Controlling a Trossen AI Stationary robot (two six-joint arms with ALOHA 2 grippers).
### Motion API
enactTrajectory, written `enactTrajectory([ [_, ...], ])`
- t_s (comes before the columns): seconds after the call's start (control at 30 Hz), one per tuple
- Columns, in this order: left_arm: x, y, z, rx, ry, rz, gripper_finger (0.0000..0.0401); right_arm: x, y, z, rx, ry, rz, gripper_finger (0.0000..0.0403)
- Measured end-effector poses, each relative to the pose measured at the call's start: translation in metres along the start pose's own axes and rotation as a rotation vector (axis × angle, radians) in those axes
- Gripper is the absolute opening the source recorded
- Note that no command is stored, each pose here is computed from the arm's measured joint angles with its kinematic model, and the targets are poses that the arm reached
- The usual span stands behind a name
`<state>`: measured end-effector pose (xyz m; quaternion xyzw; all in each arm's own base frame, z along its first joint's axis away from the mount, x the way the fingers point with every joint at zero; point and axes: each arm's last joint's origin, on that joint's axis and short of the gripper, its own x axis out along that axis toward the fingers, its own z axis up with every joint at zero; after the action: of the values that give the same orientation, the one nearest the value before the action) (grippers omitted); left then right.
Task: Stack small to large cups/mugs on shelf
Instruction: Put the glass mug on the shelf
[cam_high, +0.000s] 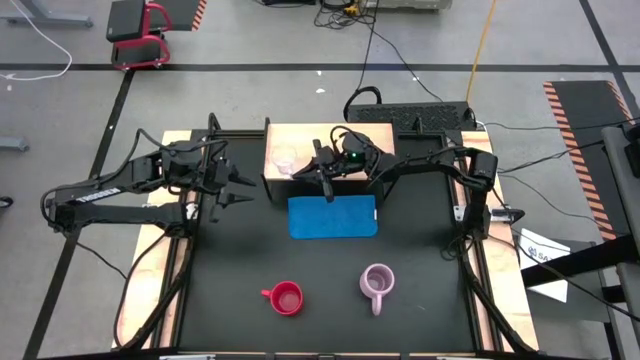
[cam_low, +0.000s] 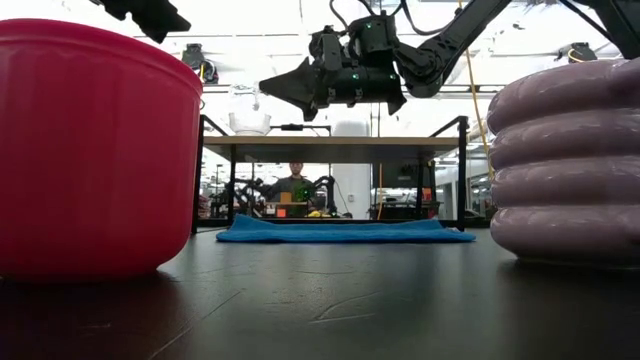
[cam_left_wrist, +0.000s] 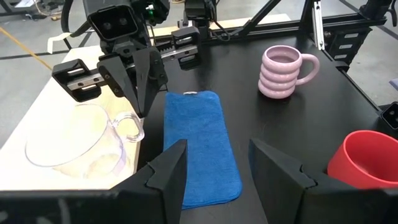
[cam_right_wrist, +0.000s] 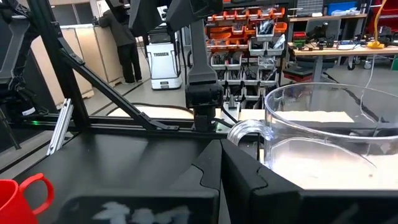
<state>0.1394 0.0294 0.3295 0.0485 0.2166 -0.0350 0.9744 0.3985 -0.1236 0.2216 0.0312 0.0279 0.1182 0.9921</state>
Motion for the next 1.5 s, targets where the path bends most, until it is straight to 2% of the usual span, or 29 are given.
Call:
enactTrajectory([
  [1.5, 0.0, 0.0001, 0.0006, -0.017, -0.006, 0.001, 0.0172, 0.005, -0.0007, 0.0036, 0.026, 0.02, 0.012, 0.0],
])
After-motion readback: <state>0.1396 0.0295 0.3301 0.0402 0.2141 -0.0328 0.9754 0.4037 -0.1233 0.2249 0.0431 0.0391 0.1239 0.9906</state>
